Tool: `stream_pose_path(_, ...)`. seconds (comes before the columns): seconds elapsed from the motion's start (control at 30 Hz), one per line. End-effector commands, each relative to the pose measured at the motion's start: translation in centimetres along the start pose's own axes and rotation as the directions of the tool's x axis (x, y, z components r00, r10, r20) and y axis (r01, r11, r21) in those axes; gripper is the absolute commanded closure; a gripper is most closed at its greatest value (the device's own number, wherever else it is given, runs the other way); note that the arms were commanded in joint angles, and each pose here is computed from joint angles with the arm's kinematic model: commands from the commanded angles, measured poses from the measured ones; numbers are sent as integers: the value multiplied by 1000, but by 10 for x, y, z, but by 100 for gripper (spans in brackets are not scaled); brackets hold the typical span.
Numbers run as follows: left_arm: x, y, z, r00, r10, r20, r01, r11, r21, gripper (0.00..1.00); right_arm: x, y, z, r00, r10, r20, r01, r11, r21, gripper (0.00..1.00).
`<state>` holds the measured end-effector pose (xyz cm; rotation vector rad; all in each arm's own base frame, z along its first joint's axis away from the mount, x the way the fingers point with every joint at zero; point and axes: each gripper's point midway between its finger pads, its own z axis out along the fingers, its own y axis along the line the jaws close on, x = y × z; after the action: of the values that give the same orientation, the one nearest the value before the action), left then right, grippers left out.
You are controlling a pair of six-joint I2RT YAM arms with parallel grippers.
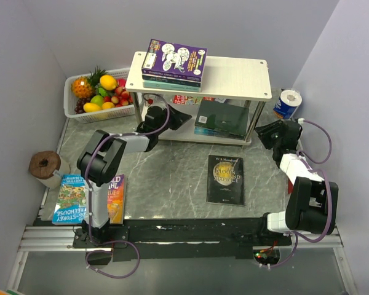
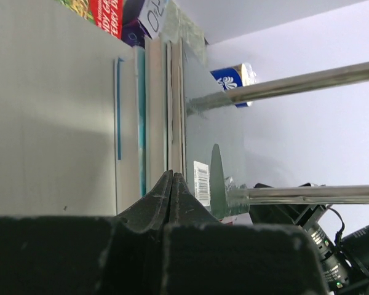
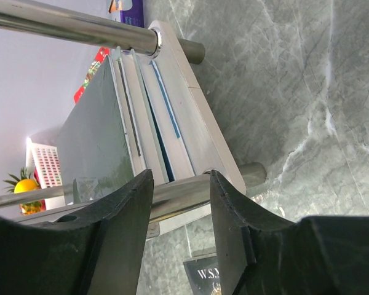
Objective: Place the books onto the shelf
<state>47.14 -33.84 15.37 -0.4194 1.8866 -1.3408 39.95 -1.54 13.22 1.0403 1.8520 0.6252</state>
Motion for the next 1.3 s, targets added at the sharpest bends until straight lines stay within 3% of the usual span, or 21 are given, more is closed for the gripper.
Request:
stream_pose_path(0.0,7,-13,8,1000,-6,-31,8,998,57,99,-11,15,0,999,-28,36,29,999,-33,50)
stream_pose_path(1.27,37,-22,-2,996,-32,-78,38,996,80,99,-7,17,-1,999,-27,25,28,999,-46,50)
